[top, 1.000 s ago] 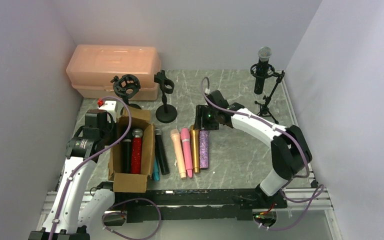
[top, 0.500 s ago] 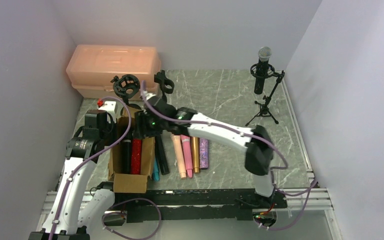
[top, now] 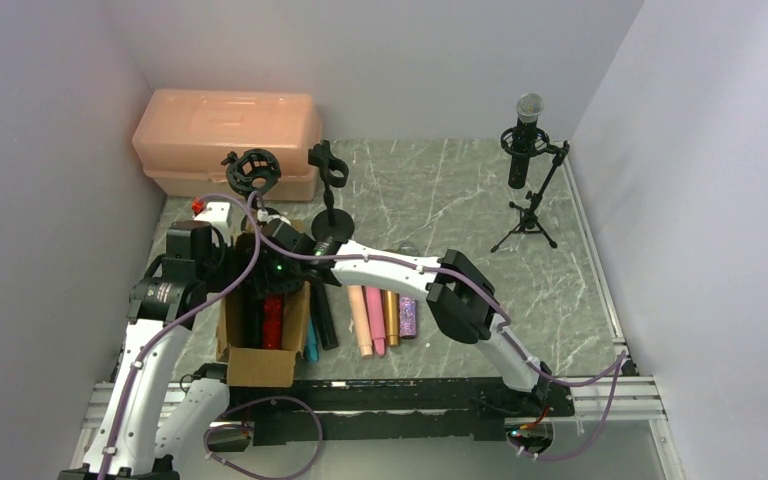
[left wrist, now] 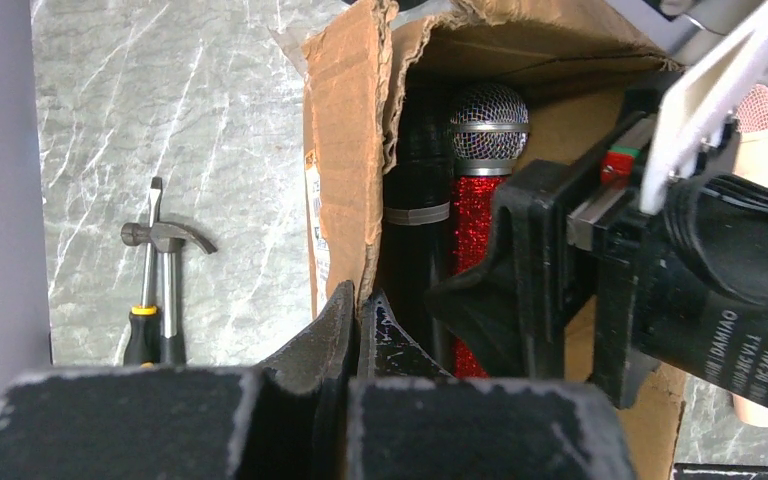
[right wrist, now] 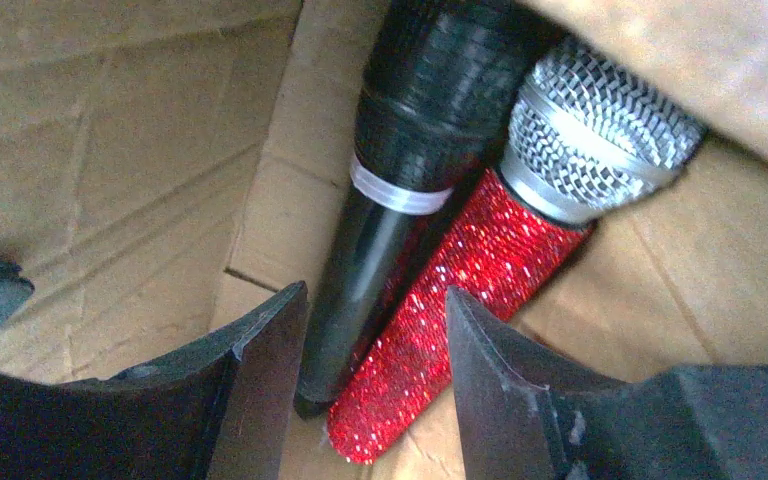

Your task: Attach the microphones to the stand

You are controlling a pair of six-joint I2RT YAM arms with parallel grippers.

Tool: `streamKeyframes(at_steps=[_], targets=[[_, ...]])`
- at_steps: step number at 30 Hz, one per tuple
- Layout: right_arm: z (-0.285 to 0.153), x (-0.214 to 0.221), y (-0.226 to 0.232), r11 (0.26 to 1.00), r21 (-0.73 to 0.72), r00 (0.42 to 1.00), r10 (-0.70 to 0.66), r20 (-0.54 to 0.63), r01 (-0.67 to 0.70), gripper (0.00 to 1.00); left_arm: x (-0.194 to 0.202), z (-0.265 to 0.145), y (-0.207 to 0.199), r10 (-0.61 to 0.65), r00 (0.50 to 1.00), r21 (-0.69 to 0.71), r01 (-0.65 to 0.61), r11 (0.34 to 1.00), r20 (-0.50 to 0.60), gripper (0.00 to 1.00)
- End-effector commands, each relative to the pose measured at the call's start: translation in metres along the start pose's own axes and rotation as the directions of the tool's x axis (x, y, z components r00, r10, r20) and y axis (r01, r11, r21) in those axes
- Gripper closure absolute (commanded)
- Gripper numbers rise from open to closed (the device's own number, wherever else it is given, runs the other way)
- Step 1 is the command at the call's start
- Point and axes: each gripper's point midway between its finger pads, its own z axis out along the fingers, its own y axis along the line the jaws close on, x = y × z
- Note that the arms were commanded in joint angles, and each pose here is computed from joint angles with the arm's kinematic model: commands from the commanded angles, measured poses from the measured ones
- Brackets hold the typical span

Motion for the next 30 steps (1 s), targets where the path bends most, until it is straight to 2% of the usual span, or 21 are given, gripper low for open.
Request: streamKeyframes(at_steps=[1, 10, 17, 20, 26, 30], targets=[[0.005, -0.021, 0.024, 0.997, -0.073, 0.998, 0.015, 0.067, -0.01, 0.44, -0.033, -0.015, -0.007, -0.034, 0.992, 0.041, 0.029, 0.999, 0.12, 1.0], [0.034, -0.008, 0.011, 0.998, -0.025, 0.999, 0.052, 0.018, -0.051, 0.44, -0.034, -0.015, -0.011, -0.043, 0.992, 0.064, 0.035, 0.997, 0.123, 1.0], [0.052, -0.001, 0.027, 0.999, -0.029, 0.999, 0.029, 0.015, -0.029, 0.46, -0.035, -0.017, -0.021, -0.057, 0.989, 0.12, 0.041, 0.992, 0.134, 1.0], [0.05, -0.002, 0.032, 0.999, -0.039, 1.0, 0.022, 0.015, -0.022, 0.55, -0.036, -0.018, -0.018, -0.051, 0.988, 0.106, 0.035, 0.994, 0.146, 1.0], [-0.001, -0.037, 0.048, 0.992, -0.125, 0.994, 0.01, 0.111, 0.004, 0.86, -0.027, -0.008, 0.002, -0.033, 0.992, -0.013, 0.035, 0.999, 0.121, 1.0], [-0.051, -0.064, 0.063, 0.976, -0.215, 0.987, -0.003, 0.159, 0.038, 0.94, -0.023, -0.003, 0.017, -0.021, 0.992, -0.097, 0.034, 0.995, 0.126, 1.0]])
